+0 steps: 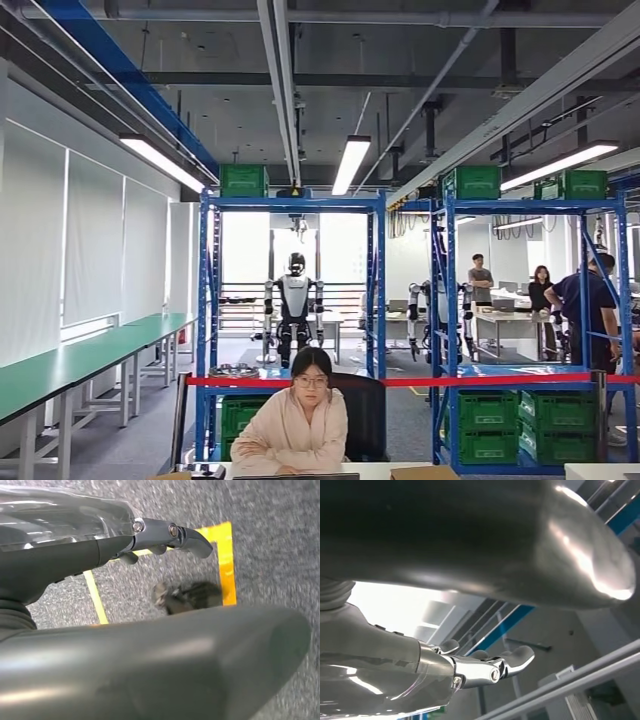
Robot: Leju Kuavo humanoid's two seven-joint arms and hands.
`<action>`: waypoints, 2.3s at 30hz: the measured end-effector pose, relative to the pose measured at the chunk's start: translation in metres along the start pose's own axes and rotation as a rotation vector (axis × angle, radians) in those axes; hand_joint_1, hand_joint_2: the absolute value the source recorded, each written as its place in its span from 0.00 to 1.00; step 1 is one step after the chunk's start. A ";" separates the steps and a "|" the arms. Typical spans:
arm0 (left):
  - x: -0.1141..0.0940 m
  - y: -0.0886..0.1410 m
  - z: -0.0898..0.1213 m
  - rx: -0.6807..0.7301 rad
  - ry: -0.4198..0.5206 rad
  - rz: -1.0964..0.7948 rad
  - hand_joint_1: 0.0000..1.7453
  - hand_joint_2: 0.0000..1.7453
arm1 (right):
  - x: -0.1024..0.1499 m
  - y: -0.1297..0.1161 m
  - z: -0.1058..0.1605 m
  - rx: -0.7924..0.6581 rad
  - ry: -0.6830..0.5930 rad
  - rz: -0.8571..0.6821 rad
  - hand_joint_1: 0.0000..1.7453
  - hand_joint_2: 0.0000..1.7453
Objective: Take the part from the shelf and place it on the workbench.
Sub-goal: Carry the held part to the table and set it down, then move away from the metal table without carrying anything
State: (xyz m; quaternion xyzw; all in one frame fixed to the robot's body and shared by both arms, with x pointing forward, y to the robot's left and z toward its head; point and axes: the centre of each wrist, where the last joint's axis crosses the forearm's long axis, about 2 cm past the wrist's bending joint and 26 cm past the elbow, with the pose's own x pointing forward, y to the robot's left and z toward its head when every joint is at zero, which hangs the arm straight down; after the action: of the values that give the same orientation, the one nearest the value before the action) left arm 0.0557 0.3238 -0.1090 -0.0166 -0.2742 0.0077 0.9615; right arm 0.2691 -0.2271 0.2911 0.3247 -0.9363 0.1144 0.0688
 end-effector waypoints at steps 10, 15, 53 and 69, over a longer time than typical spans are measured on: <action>-0.007 0.007 0.004 0.038 0.021 0.031 0.00 0.00 | 0.010 0.020 0.017 -0.011 0.023 -0.067 0.00 0.00; -0.009 0.008 0.005 0.052 0.027 0.042 0.00 0.00 | 0.013 0.030 0.028 -0.031 0.048 -0.096 0.00 0.00; -0.021 0.000 0.010 0.107 0.032 0.141 0.00 0.00 | 0.009 0.110 0.280 -0.495 1.043 -0.217 0.00 0.00; -0.023 -0.004 0.010 0.101 0.035 0.148 0.00 0.00 | 0.094 0.177 0.400 -0.979 2.064 -0.222 0.00 0.00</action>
State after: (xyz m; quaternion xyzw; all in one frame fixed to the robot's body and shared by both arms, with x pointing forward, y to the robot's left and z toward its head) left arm 0.0309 0.3193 -0.1121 0.0114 -0.2548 0.0923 0.9625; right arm 0.0635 -0.2513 -0.1060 0.0953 -0.3439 -0.0568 0.9324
